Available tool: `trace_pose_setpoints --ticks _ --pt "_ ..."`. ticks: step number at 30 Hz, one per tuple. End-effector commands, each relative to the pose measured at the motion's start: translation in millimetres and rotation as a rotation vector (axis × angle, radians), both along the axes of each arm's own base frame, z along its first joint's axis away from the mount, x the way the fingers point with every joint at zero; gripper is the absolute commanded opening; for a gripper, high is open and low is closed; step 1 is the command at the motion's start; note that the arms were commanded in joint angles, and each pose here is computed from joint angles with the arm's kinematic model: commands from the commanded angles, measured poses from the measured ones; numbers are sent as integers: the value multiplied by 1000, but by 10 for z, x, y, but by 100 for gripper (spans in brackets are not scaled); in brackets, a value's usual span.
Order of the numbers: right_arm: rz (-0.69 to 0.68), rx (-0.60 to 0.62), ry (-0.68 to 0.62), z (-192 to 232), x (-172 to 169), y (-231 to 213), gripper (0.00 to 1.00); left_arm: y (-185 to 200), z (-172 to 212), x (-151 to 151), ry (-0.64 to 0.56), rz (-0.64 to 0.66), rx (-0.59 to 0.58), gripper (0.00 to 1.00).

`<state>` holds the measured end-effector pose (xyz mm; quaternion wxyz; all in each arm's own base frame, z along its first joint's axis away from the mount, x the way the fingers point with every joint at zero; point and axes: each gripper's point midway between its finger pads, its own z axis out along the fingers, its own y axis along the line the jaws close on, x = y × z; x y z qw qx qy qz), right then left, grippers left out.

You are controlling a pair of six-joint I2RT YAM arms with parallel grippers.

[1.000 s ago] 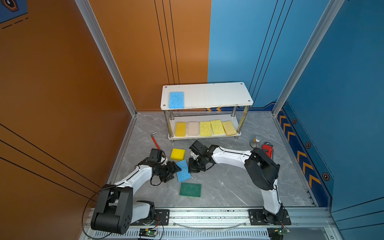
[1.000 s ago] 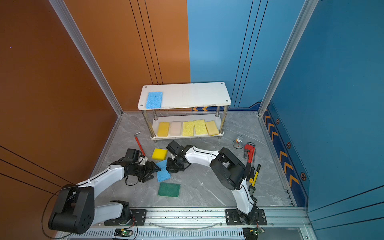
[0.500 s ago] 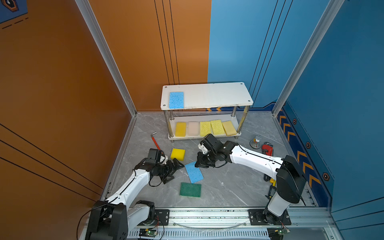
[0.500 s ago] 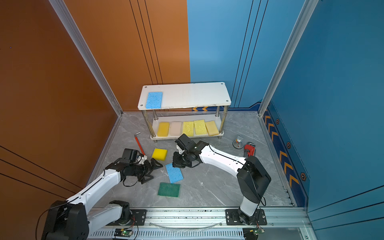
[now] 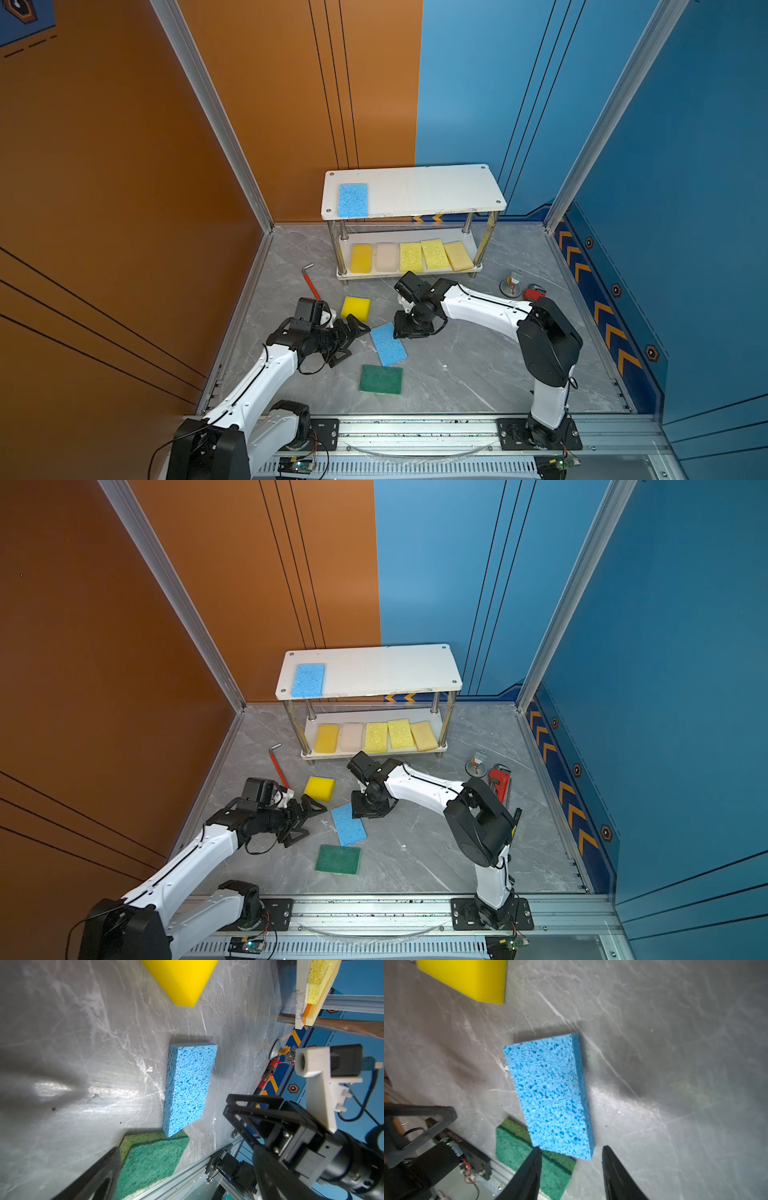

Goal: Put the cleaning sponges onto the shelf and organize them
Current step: 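Tilt the blue sponge upright with the right gripper while the left gripper approaches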

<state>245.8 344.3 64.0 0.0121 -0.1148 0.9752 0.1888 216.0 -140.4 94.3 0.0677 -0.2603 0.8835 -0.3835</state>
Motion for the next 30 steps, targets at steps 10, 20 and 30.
trace_pose_setpoints --ticks 10,20,30 --pt "181 -114 -16 -204 -97 85 47 123 -94 -166 46 52 9 99" --pt "190 -142 7 -392 -122 142 36 154 -96 -226 51 65 6 99" --pt "163 -117 -40 -152 -72 132 0 155 -28 -189 29 64 6 99"
